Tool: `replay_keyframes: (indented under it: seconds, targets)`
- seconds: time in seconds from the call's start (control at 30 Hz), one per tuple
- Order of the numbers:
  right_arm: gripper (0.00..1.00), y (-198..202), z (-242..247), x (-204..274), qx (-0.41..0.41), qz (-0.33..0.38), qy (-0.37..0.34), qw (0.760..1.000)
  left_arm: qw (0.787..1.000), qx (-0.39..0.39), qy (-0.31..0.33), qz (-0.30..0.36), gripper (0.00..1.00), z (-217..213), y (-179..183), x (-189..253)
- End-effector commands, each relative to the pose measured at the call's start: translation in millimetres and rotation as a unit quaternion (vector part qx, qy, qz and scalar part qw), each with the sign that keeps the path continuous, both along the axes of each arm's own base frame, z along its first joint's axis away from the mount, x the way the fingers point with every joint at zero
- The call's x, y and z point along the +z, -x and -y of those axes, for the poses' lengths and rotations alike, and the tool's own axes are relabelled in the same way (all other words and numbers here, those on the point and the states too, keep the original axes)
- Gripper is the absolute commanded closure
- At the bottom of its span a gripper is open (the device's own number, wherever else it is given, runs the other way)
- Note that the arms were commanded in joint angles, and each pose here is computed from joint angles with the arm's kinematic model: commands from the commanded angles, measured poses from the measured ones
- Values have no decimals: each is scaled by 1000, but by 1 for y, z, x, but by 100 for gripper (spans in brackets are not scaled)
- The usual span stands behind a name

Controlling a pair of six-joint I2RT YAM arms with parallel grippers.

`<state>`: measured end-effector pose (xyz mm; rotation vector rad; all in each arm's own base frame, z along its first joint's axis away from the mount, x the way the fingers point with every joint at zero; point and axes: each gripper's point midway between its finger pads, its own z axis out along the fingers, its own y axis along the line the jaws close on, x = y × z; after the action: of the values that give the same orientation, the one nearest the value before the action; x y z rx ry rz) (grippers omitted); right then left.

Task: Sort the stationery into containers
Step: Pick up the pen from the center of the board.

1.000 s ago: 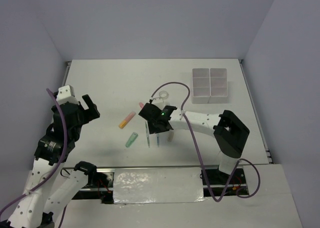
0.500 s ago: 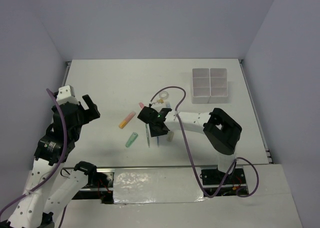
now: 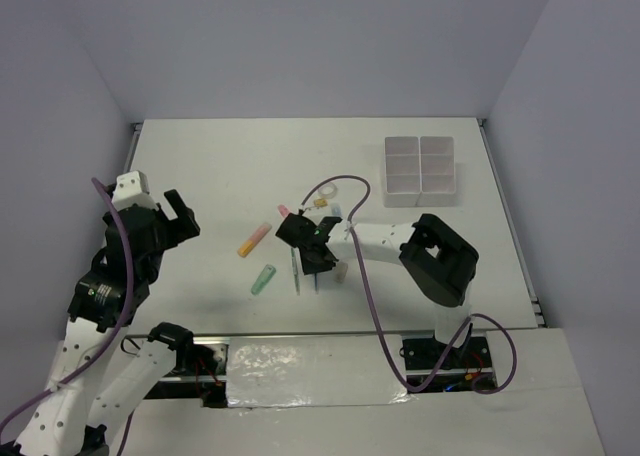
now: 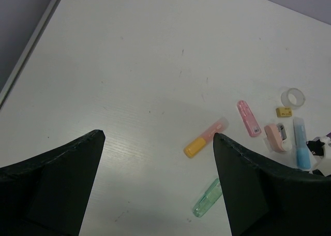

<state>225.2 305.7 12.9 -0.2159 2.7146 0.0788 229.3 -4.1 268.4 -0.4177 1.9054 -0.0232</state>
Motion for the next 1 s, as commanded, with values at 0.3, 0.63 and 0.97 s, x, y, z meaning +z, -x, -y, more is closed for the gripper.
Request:
replay_keyframes:
  seconds: [0.3,0.63,0.97]
  targets:
    - [87,-7,1,4,-15,12,-2,1000,1000,4,10,11,1,2,-5,6]
    - [100,-23,22,134,-26,143,-91,985,987,-54,148,-40,1,60,-28,-10]
    - [100,-8,156,229,-121,253,-106,954,965,-94,217,-111,13,180,-49,-53]
